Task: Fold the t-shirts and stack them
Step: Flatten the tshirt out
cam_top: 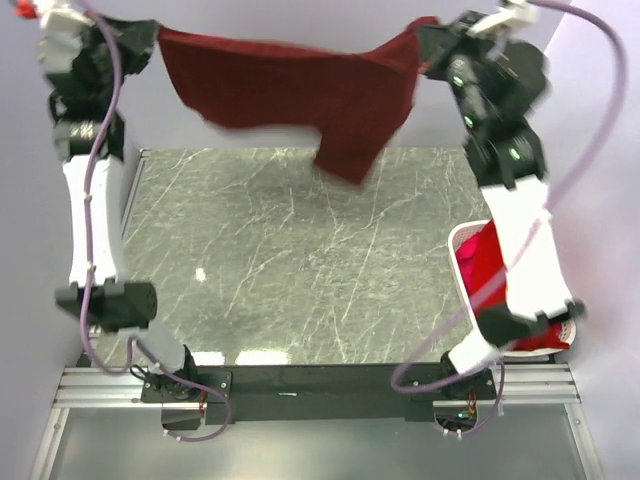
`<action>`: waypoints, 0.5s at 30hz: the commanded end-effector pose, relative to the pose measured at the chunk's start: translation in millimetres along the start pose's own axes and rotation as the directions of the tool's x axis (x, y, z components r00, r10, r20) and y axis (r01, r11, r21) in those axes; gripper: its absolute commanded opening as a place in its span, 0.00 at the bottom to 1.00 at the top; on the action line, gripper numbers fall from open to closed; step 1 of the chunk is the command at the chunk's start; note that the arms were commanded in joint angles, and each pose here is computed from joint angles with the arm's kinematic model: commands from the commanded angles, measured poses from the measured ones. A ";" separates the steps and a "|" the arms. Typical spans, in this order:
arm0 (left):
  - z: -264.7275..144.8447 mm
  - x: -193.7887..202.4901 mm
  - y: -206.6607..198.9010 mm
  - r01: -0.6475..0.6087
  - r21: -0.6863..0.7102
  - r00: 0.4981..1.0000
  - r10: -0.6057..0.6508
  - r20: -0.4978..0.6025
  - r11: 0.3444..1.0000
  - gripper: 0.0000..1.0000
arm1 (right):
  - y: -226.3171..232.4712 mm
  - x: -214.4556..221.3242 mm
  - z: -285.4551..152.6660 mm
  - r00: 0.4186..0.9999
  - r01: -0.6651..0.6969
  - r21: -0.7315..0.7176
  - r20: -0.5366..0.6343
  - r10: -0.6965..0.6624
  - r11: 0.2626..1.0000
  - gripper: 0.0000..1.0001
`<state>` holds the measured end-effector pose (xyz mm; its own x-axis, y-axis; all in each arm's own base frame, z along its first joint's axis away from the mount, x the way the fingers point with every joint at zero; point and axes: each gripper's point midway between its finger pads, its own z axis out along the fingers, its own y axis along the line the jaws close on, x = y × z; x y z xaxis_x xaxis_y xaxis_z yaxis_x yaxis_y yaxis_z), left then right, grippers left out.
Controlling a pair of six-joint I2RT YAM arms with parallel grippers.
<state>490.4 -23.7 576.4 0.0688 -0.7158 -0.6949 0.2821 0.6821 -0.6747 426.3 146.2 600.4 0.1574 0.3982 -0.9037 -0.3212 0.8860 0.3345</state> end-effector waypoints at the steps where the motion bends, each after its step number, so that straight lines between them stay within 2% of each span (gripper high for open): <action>1: -26.1 -15.4 -12.8 -0.008 0.060 0.999 0.006 0.034 0.998 0.01 | -0.4 -36.3 -31.2 0.992 0.006 0.009 0.124 -0.007 1.000 0.00; 2: -37.0 -15.9 -17.6 -0.003 0.072 0.999 0.000 0.037 0.997 0.01 | -2.1 -37.1 -44.5 0.992 -0.001 0.014 0.125 -0.001 1.000 0.00; 3: -35.9 12.4 15.8 0.030 0.004 0.999 -0.030 -0.023 1.000 0.01 | -8.0 -26.0 -47.8 0.994 -0.006 0.031 0.109 0.003 1.000 0.00; 4: -41.4 22.2 28.9 0.043 -0.026 0.998 -0.044 -0.038 0.999 0.01 | -24.3 19.3 -46.6 1.000 -0.005 0.069 0.017 0.003 0.998 0.00; 5: -55.2 24.8 28.7 0.054 -0.035 0.998 -0.055 -0.033 0.998 0.01 | -26.7 22.9 -61.6 0.999 -0.030 0.079 0.013 0.029 0.996 0.00; 6: -61.7 58.8 66.6 0.085 -0.112 0.992 -0.095 -0.085 0.990 0.01 | -34.0 39.4 -68.5 0.999 -0.041 0.100 -0.014 0.043 0.994 0.00; 7: -76.6 63.2 69.8 0.094 -0.126 0.991 -0.105 -0.083 0.988 0.01 | -53.0 94.8 -76.0 0.990 -0.067 0.152 -0.115 0.085 0.986 0.00; 8: -85.2 78.9 84.0 0.122 -0.167 0.985 -0.140 -0.104 0.978 0.01 | -51.7 95.6 -96.1 0.988 -0.097 0.138 -0.103 0.111 0.986 0.00; 9: -101.7 116.8 123.0 0.148 -0.268 0.968 -0.195 -0.158 0.952 0.01 | -55.7 116.3 -108.1 0.982 -0.112 0.143 -0.137 0.132 0.983 0.00; 10: -117.4 126.2 127.8 0.159 -0.294 0.963 -0.213 -0.163 0.943 0.01 | -68.9 159.9 -132.1 0.964 -0.136 0.175 -0.204 0.171 0.975 0.00; 11: -139.0 163.4 161.4 0.170 -0.387 0.943 -0.263 -0.203 0.906 0.01 | -72.5 181.1 -144.1 0.952 -0.155 0.183 -0.235 0.196 0.971 0.00; 12: -154.9 180.4 176.0 0.174 -0.435 0.933 -0.289 -0.215 0.883 0.01 | -76.5 202.5 -157.4 0.937 -0.168 0.195 -0.274 0.218 0.966 0.00; 13: -171.1 187.2 184.2 0.169 -0.467 0.935 -0.291 -0.203 0.868 0.01 | -91.3 251.6 -179.9 0.900 -0.168 0.251 -0.356 0.252 0.953 0.00; 14: -196.5 216.5 210.9 0.144 -0.547 0.919 -0.316 -0.234 0.825 0.01 | -94.5 262.3 -199.0 0.889 -0.172 0.266 -0.372 0.266 0.948 0.00; 15: -211.1 228.0 223.2 0.126 -0.585 0.916 -0.321 -0.242 0.801 0.01 | -96.7 280.3 -214.1 0.872 -0.168 0.282 -0.404 0.276 0.945 0.00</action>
<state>394.7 -10.3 243.8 -0.2770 -0.8299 -0.4843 -0.2458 0.5485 -0.7992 328.8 117.6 284.4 -0.2916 0.4245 -0.8572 -0.0890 0.8802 0.4661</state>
